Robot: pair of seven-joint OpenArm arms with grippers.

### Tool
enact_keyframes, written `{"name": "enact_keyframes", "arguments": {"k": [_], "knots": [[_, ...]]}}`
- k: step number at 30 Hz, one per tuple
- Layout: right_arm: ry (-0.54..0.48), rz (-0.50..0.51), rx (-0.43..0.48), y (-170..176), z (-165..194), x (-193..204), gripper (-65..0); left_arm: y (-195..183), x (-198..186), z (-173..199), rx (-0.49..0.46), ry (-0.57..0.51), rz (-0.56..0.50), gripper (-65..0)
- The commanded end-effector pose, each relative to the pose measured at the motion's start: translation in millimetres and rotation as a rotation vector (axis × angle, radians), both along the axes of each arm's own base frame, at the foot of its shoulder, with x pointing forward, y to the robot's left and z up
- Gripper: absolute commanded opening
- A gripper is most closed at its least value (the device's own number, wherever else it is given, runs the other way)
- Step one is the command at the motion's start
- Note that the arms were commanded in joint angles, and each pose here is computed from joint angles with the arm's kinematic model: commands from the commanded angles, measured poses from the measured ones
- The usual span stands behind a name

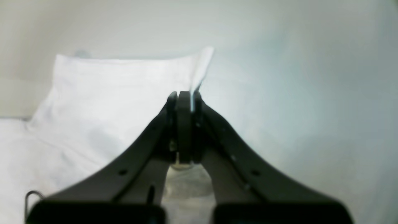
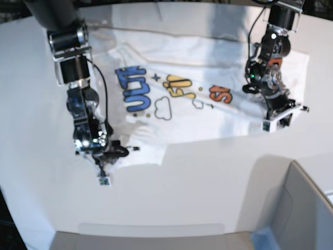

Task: Layout the t-shirt on the table in an organized manner, then fold the t-shirt properly
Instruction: 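Drag the hem corner with the right gripper to straighten the hem, then lift the hem with both grippers and fold it over onto the collar edge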

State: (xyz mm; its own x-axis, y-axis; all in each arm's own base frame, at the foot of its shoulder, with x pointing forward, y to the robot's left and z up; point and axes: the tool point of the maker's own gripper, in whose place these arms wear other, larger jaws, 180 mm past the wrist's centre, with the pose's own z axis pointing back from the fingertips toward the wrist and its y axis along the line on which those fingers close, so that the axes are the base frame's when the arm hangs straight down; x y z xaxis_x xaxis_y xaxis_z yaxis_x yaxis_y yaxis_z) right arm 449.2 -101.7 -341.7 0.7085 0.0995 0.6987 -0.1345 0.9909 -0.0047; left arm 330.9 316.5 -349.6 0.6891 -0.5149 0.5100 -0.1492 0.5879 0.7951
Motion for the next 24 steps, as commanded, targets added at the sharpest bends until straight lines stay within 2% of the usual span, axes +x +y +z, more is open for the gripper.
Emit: {"name": "enact_keyframes", "arguments": {"k": [1, 14, 20, 24], "knots": [[-0.076, 0.012, 0.005, 4, 26, 9, -65.0, 5, 10, 21, 0.031, -0.064, -0.007, -64.9], [-0.136, 0.083, 0.038, 24, 56, -50, -65.0, 5, 8, 19, 0.032, -0.059, -0.004, -64.9], [-0.157, 0.097, 0.034, 22, 67, -78, -65.0, 8, 7, 21, 0.035, -0.063, 0.004, -65.0], [-0.173, 0.061, 0.043, 7, 71, -97, -65.0, 21, 4, 26, 0.028, -0.077, 0.047, -64.9]]}}
